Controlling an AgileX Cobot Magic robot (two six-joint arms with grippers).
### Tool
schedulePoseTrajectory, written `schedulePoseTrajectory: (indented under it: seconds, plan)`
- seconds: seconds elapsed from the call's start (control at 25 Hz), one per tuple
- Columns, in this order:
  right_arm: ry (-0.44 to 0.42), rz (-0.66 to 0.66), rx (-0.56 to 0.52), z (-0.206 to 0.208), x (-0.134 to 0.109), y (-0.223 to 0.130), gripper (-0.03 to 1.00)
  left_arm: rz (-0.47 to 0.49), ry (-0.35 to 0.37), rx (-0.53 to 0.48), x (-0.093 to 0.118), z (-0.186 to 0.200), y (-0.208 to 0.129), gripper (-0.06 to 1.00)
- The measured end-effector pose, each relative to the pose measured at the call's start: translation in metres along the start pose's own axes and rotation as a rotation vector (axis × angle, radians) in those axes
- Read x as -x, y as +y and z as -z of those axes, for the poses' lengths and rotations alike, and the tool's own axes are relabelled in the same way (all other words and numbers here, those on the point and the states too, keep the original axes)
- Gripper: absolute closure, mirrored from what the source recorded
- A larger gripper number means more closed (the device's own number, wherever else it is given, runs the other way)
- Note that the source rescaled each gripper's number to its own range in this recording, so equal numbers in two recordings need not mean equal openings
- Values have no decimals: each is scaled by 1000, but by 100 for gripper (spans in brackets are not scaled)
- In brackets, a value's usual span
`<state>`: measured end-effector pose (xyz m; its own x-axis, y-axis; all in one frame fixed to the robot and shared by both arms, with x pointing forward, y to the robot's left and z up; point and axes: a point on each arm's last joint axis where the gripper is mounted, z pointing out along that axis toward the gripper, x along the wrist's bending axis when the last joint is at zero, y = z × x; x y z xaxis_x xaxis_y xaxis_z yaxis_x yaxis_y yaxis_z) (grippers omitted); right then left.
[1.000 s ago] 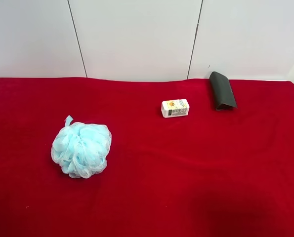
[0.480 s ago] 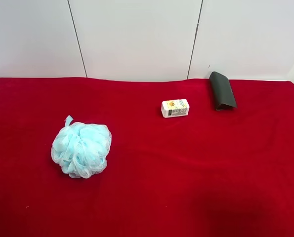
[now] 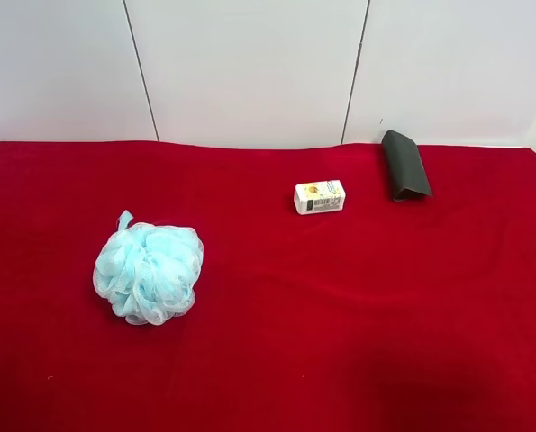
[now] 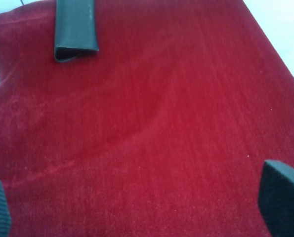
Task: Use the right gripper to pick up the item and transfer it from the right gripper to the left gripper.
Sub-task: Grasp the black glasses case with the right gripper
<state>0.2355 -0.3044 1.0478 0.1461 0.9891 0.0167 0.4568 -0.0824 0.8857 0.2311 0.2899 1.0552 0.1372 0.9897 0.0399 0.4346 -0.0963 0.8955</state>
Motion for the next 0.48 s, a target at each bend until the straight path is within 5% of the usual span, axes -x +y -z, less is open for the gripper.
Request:
schedulePoseTrajectory:
  seconds: [0.48]
  plan:
    - [8, 4, 0, 0, 0, 0, -3, 0, 0, 0, 0, 0, 0, -6]
